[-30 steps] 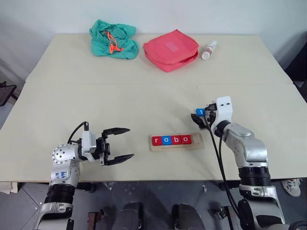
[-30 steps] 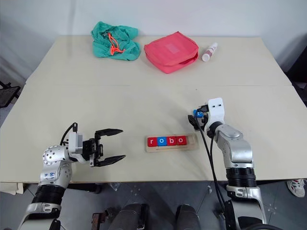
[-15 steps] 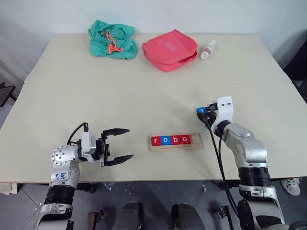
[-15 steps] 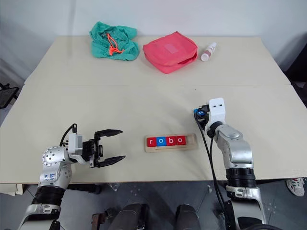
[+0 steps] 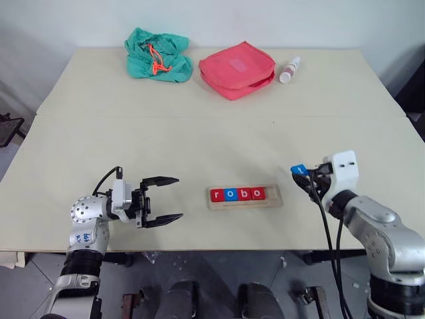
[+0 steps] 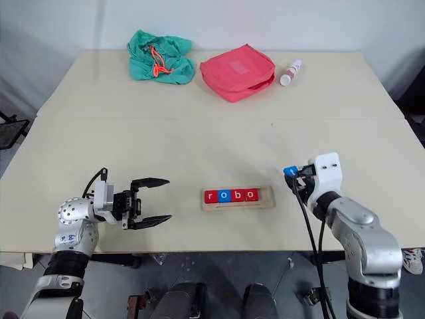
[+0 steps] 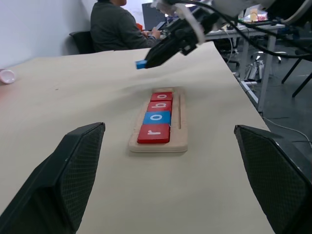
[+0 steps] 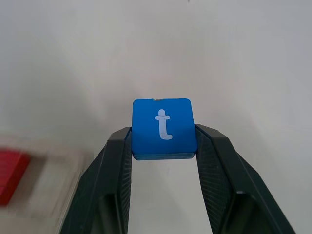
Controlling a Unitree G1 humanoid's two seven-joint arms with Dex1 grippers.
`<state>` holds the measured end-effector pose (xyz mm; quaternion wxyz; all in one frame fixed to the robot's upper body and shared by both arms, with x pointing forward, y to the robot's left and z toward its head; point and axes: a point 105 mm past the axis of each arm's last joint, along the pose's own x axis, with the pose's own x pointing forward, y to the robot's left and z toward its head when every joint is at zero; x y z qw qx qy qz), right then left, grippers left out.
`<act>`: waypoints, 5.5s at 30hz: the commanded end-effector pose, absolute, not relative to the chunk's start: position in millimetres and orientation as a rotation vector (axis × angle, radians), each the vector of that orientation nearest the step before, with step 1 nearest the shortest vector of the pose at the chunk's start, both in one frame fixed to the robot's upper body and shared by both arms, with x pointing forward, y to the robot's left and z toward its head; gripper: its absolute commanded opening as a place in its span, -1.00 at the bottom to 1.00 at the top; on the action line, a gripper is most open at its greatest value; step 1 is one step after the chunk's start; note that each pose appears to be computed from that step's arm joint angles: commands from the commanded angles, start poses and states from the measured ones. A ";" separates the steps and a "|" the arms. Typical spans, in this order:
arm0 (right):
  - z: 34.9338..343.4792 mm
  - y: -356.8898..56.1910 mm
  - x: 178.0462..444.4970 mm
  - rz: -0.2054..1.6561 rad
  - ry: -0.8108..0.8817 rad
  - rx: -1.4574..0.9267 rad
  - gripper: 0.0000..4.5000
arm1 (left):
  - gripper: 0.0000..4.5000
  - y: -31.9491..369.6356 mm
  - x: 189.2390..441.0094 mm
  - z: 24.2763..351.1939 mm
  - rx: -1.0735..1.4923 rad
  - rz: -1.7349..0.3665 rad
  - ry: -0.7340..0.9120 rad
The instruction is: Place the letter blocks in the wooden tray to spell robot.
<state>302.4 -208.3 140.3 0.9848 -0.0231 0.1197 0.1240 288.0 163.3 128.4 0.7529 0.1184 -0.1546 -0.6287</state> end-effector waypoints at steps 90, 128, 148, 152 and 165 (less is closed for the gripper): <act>182.5 -195.1 332.7 1.228 0.365 -0.735 -0.35 | 1.00 161.5 269.0 127.9 0.270 -1.244 -0.373; 156.9 -171.7 329.3 1.279 0.391 -0.793 0.99 | 1.00 162.9 269.0 127.0 0.275 -1.216 -0.379; 152.5 -179.2 297.0 1.213 0.385 -0.603 -0.47 | 1.00 160.7 275.0 127.7 0.272 -1.248 -0.377; 143.4 -178.0 302.3 1.204 0.400 -0.601 -0.97 | 1.00 162.6 273.7 128.1 0.275 -1.249 -0.372; 137.0 -171.5 317.2 1.203 0.385 -0.613 -0.97 | 1.00 165.9 268.8 127.8 0.278 -1.235 -0.365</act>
